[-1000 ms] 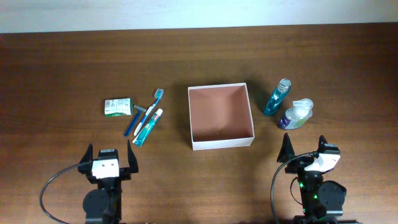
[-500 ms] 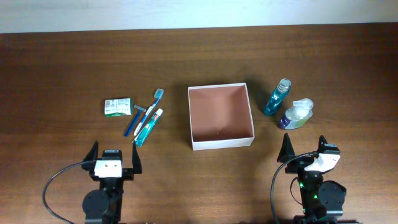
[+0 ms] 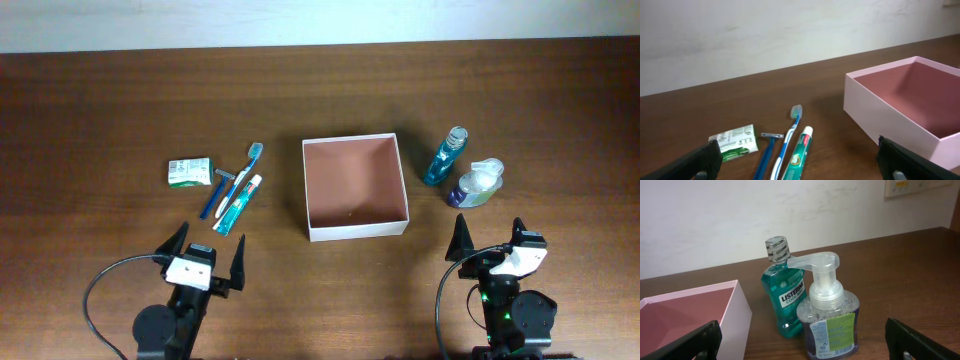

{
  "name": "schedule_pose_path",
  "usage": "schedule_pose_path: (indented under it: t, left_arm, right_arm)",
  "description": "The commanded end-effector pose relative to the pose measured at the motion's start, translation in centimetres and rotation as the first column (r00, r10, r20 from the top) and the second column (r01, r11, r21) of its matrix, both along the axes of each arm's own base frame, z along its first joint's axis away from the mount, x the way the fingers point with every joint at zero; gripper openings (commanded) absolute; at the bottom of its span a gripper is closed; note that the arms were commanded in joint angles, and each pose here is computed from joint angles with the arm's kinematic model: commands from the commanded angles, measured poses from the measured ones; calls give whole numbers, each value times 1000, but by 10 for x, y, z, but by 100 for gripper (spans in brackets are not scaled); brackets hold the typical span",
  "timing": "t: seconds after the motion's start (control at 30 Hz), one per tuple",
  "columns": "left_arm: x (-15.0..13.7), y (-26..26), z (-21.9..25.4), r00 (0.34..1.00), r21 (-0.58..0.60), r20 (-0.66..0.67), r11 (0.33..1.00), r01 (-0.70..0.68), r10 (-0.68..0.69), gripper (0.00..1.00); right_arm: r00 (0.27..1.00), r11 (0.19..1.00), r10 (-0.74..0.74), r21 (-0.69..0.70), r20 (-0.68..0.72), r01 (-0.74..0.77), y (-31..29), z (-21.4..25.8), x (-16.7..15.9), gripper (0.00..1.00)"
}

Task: Pack container

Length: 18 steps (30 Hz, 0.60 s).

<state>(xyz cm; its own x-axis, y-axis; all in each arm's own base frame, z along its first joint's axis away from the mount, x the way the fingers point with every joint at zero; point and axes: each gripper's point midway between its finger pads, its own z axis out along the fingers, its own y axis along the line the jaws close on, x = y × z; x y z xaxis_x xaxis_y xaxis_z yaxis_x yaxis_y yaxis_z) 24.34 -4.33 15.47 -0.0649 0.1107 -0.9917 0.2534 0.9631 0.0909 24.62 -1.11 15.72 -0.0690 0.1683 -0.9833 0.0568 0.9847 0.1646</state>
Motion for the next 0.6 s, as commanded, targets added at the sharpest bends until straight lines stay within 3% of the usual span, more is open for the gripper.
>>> schedule_pose_path:
  t: [0.0,0.37,0.57]
  left_arm:
    - [-2,-5,0,999,12,7,999,34,-34,100]
    - [-2,-5,0,999,12,7,999,33,-33,100]
    - [-2,-5,0,999,12,7,999,33,-33,100]
  right_arm:
    - [1000,1000,15,8,1,-15,3,-1,0,99]
    - [1000,1000,3,7,1,-3,1,-1,0,99]
    - [991,992,127,7,42,-128,23,14,-1,98]
